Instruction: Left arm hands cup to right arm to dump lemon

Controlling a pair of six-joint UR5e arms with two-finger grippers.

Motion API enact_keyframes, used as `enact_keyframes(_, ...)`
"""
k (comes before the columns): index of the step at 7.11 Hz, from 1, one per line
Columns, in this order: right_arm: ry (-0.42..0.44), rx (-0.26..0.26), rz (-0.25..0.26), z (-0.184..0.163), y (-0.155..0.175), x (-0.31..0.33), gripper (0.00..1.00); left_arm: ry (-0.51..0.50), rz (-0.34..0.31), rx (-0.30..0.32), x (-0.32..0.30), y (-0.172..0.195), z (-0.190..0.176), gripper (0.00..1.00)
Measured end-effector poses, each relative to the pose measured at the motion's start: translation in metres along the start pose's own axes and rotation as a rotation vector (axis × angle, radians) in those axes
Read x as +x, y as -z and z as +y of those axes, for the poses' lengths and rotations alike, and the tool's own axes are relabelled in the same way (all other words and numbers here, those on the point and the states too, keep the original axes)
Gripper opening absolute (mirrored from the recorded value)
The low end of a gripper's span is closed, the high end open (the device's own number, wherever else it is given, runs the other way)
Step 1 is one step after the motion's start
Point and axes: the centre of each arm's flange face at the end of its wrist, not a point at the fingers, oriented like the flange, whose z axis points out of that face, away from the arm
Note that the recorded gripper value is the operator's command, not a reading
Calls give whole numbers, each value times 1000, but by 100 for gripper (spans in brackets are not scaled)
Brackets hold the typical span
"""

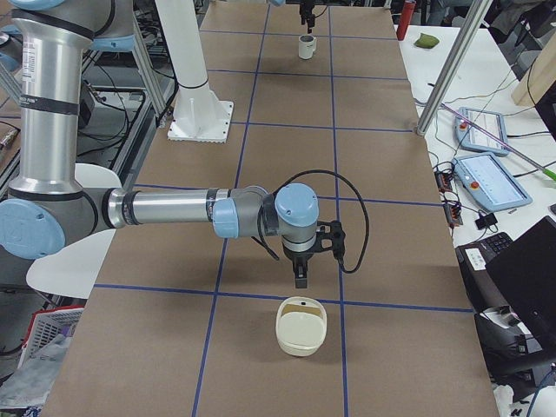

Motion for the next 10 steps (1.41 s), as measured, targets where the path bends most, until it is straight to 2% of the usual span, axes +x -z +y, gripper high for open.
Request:
enact_keyframes(2,0,0,3,0,0,0,100,-6,3,-4,0,-10,-1,96)
enact_keyframes(4,1,1,4,-1,0,0,100,-23,-11,-29,5,-25,7,88)
enact_keyframes(5,1,1,5,-1,1,0,100,-30,-18,-39,6,-31,10,75)
enact_keyframes(9,2,1,5,-1,1,0,100,-39,-26,-51,8,-39,13,0)
enact_keyframes(10,1,1,4,-1,1,0,100,-40,-24,-53,9,-38,13,0)
